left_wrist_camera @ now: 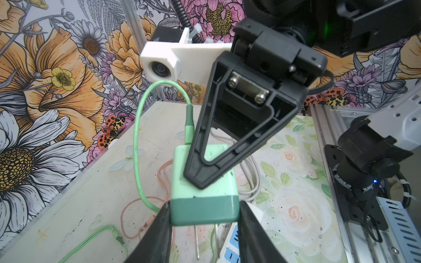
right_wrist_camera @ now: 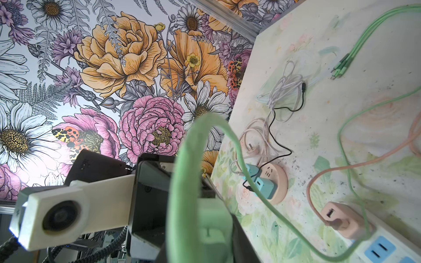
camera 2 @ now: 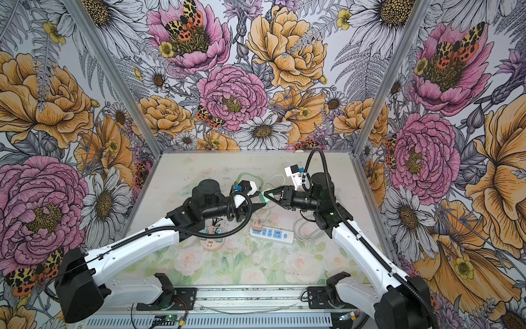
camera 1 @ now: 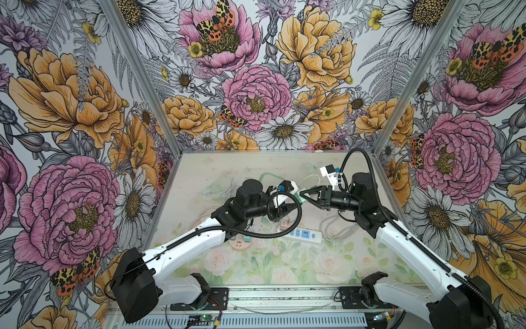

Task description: Insert the plug

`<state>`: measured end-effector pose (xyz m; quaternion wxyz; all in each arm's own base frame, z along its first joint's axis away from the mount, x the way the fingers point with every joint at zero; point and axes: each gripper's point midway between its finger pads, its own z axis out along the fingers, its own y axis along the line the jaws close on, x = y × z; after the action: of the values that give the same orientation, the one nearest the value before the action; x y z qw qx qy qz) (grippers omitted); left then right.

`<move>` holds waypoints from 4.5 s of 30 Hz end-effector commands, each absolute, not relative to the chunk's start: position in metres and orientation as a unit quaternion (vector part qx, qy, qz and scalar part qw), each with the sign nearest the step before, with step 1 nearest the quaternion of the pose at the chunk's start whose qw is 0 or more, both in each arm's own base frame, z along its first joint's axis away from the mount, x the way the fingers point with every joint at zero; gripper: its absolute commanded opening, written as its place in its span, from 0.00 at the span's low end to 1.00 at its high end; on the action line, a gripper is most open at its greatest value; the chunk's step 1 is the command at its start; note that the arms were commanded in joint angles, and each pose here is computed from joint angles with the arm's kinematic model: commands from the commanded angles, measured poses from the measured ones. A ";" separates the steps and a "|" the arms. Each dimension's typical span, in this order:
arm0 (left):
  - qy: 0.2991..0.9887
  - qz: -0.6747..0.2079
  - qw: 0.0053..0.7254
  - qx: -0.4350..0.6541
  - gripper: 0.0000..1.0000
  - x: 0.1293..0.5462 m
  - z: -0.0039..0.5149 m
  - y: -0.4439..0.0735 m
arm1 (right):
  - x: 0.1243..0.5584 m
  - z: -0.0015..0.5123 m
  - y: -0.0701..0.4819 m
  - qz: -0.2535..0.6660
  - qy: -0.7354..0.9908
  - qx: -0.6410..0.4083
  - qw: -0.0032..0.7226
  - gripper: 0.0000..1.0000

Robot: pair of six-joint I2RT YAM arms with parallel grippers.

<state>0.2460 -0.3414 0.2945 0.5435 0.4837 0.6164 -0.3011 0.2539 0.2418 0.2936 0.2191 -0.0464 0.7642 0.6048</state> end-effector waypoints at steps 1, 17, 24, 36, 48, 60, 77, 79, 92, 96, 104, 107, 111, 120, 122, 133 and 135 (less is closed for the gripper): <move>0.602 -0.269 0.577 0.483 0.33 0.263 0.314 -0.337 | 0.228 0.296 0.249 0.623 0.752 -0.105 0.190 0.16; 0.593 -0.222 0.573 0.519 0.31 0.285 0.312 -0.343 | 0.218 0.288 0.248 0.625 0.755 -0.108 0.164 0.35; 0.590 -0.216 0.568 0.531 0.31 0.288 0.315 -0.345 | 0.216 0.288 0.247 0.616 0.760 -0.113 0.173 0.39; 0.590 -0.219 0.547 0.552 0.30 0.259 0.308 -0.339 | 0.235 0.287 0.233 0.590 0.774 -0.094 0.211 0.46; 0.592 -0.241 0.525 0.562 0.29 0.241 0.300 -0.344 | 0.238 0.311 0.231 0.591 0.759 -0.119 0.245 0.49; 0.587 -0.250 0.516 0.572 0.28 0.238 0.295 -0.351 | 0.234 0.308 0.231 0.597 0.757 -0.128 0.234 0.45; 0.587 -0.247 0.498 0.589 0.27 0.230 0.285 -0.353 | 0.234 0.306 0.231 0.602 0.756 -0.127 0.224 0.35; 0.586 -0.251 0.492 0.593 0.27 0.228 0.285 -0.354 | 0.233 0.306 0.231 0.603 0.755 -0.129 0.222 0.35; 0.581 -0.235 0.478 0.616 0.26 0.226 0.283 -0.353 | 0.231 0.300 0.232 0.609 0.757 -0.127 0.202 0.34; 0.579 -0.235 0.472 0.622 0.26 0.227 0.282 -0.356 | 0.230 0.297 0.232 0.609 0.758 -0.125 0.196 0.30; 0.585 -0.197 0.484 0.620 0.31 0.245 0.282 -0.353 | 0.225 0.292 0.232 0.609 0.759 -0.129 0.193 0.00; 0.593 -0.171 0.497 0.610 0.33 0.259 0.282 -0.351 | 0.224 0.290 0.231 0.607 0.759 -0.130 0.194 0.00; 0.602 -0.128 0.541 0.573 0.37 0.285 0.289 -0.349 | 0.231 0.290 0.227 0.595 0.767 -0.118 0.210 0.00; 0.626 -0.148 0.564 0.518 0.58 0.284 0.284 -0.335 | 0.270 0.301 0.191 0.551 0.784 -0.058 0.281 0.00; 0.629 -0.167 0.568 0.504 0.60 0.279 0.282 -0.333 | 0.276 0.304 0.187 0.547 0.785 -0.049 0.288 0.00; 0.631 -0.262 0.546 0.485 0.62 0.266 0.240 -0.376 | 0.280 0.322 0.184 0.544 0.778 -0.046 0.310 0.00; 0.634 -0.277 0.538 0.481 0.62 0.267 0.231 -0.385 | 0.279 0.324 0.184 0.544 0.777 -0.048 0.312 0.00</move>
<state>0.2698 -0.3697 0.2293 0.5302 0.4962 0.6455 -0.2366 0.2788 0.1857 0.3026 0.2808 -0.0354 0.7884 0.5462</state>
